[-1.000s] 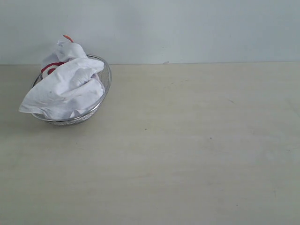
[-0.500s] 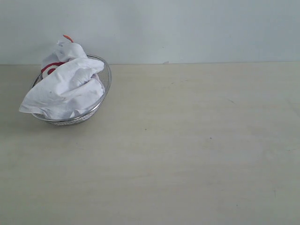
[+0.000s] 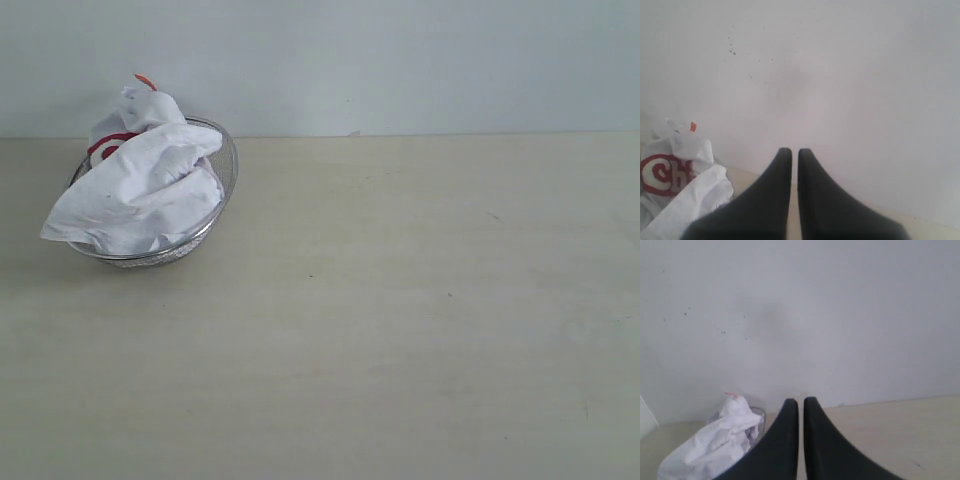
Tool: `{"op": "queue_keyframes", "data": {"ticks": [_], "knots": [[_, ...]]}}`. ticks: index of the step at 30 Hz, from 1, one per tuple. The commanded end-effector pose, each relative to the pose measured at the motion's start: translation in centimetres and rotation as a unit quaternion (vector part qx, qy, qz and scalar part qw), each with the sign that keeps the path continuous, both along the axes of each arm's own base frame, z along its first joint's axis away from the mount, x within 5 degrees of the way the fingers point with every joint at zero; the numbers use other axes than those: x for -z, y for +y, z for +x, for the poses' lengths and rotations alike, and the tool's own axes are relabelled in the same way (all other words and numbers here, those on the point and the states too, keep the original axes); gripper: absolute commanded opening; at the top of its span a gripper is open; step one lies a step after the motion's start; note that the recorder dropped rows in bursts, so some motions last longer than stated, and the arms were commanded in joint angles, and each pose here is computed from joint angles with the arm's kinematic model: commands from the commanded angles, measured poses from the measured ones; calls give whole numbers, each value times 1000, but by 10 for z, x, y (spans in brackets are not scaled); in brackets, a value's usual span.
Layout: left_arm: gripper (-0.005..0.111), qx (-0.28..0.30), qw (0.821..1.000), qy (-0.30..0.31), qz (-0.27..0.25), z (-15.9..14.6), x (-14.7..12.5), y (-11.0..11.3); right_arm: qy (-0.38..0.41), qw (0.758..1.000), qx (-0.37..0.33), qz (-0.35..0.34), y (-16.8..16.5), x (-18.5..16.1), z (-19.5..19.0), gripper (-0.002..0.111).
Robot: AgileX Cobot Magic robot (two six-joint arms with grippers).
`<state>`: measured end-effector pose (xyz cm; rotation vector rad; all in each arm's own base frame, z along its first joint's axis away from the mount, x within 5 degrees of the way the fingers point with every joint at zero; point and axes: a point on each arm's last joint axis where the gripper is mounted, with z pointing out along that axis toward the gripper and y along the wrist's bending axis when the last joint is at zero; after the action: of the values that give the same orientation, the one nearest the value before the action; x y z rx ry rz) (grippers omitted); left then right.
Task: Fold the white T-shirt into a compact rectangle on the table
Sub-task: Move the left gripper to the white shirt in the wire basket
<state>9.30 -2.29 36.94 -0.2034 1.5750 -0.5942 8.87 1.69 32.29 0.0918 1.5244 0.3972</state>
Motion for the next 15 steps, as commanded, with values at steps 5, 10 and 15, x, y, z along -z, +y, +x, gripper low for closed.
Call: {"op": "queue_keyframes", "data": {"ticks": [5, 10, 15], "knots": [[4, 12, 995, 96, 23, 117, -41, -7, 187, 975, -56, -101, 42, -36, 107, 0], [4, -82, 987, 136, 32, 142, -24, 39, 282, 942, -80, -161, 68, -8, 183, 0], [4, -58, 983, 167, 56, 168, 0, 54, 317, 926, -150, -135, 97, -7, 248, 0]]}}
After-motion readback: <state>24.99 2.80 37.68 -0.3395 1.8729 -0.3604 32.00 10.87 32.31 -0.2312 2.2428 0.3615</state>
